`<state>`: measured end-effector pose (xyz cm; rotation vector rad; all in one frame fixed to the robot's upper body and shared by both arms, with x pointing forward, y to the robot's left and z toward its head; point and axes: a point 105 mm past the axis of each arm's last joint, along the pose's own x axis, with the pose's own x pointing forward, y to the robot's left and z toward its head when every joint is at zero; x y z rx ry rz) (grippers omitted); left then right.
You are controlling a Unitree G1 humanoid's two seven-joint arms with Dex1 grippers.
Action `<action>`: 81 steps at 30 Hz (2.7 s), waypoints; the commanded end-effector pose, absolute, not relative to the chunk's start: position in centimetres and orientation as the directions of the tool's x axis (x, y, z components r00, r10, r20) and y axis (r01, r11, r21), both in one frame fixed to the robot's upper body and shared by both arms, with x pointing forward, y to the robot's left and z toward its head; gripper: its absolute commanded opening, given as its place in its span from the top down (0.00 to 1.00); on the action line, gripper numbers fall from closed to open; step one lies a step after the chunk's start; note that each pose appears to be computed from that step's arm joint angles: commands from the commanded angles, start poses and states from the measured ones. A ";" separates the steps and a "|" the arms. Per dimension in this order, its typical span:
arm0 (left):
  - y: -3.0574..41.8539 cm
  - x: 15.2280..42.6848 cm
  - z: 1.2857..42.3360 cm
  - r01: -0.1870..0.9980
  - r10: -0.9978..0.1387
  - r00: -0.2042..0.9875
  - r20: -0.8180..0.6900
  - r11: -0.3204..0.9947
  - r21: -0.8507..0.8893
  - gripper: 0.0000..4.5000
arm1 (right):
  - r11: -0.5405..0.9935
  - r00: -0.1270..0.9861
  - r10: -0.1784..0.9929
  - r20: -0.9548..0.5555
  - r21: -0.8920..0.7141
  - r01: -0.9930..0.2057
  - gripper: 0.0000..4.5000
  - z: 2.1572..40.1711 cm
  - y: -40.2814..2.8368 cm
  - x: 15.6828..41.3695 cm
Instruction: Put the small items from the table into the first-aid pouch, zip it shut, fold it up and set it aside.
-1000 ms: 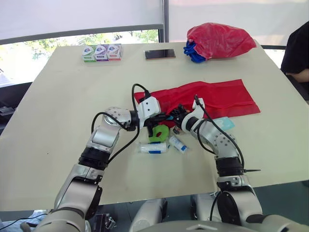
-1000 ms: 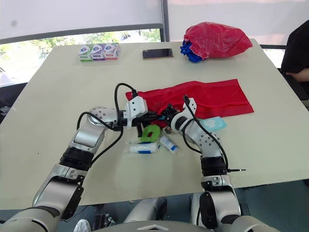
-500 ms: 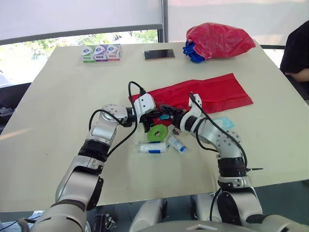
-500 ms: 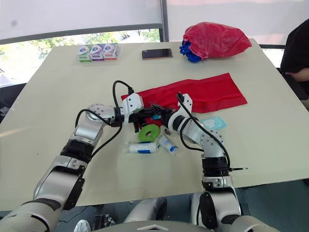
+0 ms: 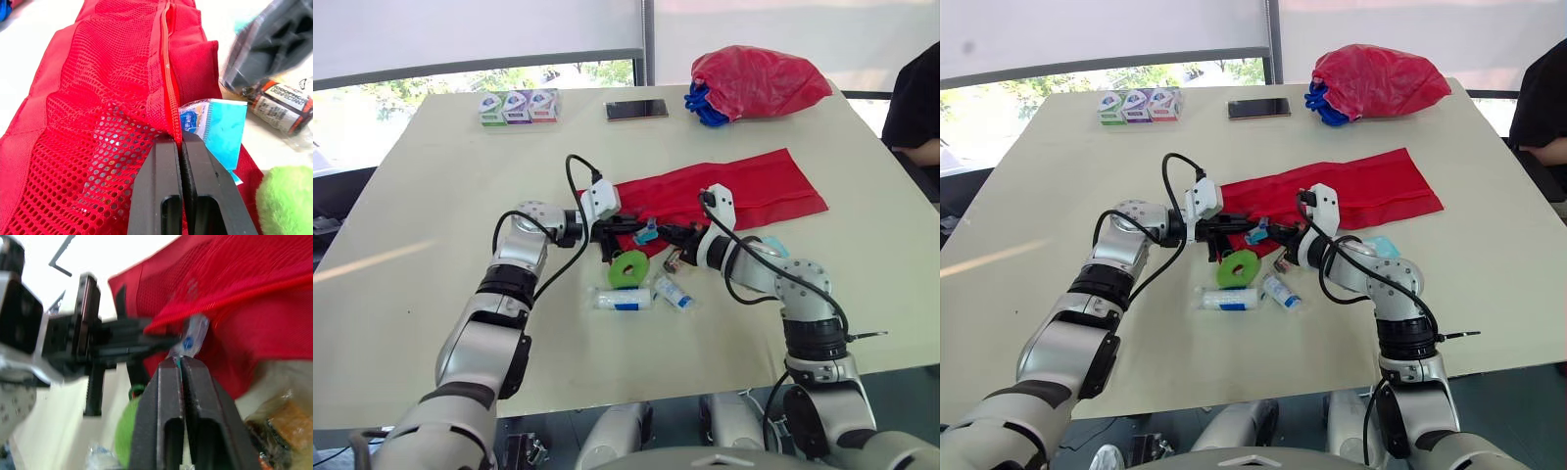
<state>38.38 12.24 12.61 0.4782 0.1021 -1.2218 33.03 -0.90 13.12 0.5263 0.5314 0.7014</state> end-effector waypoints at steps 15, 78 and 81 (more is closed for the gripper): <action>10.5 37.4 13.4 0.940 -0.929 0.232 -0.287 0.139 0.311 1.00 | 0.712 0.686 0.667 -0.291 0.521 -0.471 0.99 12.0 0.2 35.1; 20.9 40.7 13.6 0.747 -0.609 0.613 -0.503 0.241 0.619 1.00 | 0.646 0.649 0.760 0.048 -0.171 -0.744 0.68 21.0 -14.9 25.2; 21.9 40.8 13.7 0.737 -0.580 0.634 -0.511 0.254 0.626 1.00 | 0.646 0.656 0.755 0.011 -0.190 -0.740 0.40 21.1 -16.7 23.8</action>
